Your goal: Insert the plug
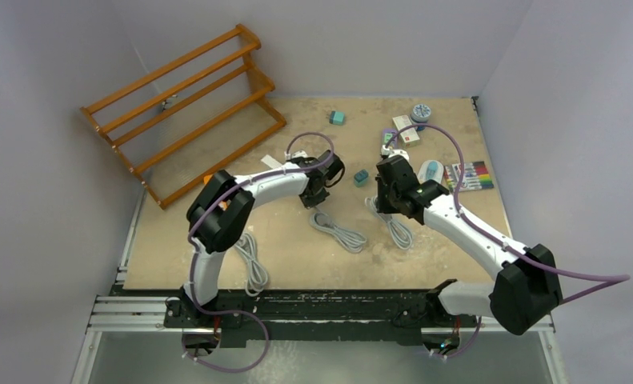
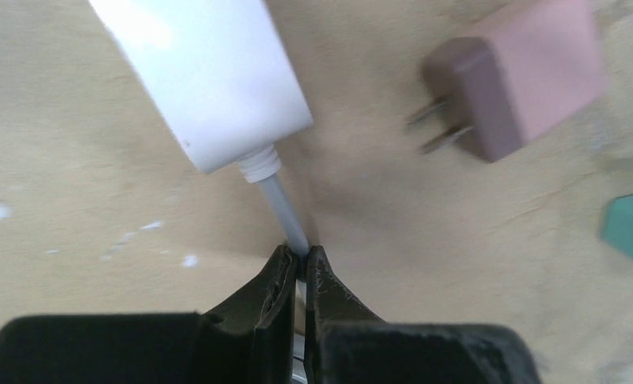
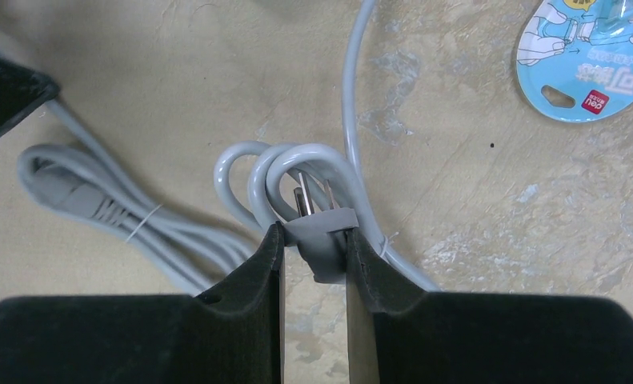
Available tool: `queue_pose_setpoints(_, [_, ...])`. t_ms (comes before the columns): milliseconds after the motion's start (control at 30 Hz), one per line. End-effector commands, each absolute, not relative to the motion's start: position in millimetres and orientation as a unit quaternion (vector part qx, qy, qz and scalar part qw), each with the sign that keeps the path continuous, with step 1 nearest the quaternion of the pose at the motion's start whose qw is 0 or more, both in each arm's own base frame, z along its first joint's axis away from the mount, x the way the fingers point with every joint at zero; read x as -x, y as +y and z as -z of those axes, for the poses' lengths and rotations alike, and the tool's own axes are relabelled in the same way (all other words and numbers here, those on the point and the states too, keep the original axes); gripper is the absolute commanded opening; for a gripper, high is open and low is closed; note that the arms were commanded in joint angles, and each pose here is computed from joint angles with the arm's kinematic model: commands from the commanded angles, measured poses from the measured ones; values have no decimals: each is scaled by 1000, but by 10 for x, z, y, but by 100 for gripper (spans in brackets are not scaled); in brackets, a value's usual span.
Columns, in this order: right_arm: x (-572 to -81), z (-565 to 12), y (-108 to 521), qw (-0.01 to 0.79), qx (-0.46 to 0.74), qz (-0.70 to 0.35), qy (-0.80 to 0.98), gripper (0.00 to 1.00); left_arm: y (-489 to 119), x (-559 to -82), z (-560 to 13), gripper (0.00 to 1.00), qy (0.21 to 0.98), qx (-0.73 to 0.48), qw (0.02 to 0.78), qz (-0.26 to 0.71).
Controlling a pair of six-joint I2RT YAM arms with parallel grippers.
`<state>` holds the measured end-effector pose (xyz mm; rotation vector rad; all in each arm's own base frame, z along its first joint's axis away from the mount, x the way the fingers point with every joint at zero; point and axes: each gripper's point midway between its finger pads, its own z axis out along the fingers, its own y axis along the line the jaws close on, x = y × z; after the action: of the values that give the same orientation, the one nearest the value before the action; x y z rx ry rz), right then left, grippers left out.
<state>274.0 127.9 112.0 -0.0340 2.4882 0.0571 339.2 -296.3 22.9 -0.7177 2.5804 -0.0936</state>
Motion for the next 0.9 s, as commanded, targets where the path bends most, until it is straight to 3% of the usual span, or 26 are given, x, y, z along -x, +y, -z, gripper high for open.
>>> queue_pose_setpoints(0, [-2874,-1236,1268,346,9,-8,938,0,-2493,-3212,-385,0,947,202,248,-18])
queue_pose_setpoints(267, [-2933,-1063,1124,306,-14,63,950,0,-2132,-2859,-364,0,957,150,247,-30])
queue_pose_setpoints(300, [-2935,-1055,1119,299,-14,69,952,7,-2125,-2837,-356,0,957,148,246,-26])
queue_pose_setpoints(367, [-2981,-1063,1063,294,-20,96,951,35,-2136,-2819,-367,2,959,142,246,-18])
queue_pose_setpoints(467, [-2982,-1114,1057,291,-21,100,951,60,-2143,-2816,-446,18,959,133,252,-8])
queue_pose_setpoints(567, [-2999,-1343,1181,321,-13,50,946,72,-2153,-2826,-606,51,954,132,269,13])
queue_pose_setpoints(667, [-3003,-1630,1464,363,22,-48,930,74,-2187,-2833,-864,71,948,132,286,42])
queue_pose_setpoints(867, [-2752,-1984,2306,413,114,-282,859,68,-2027,-2856,-1606,79,923,144,352,65])
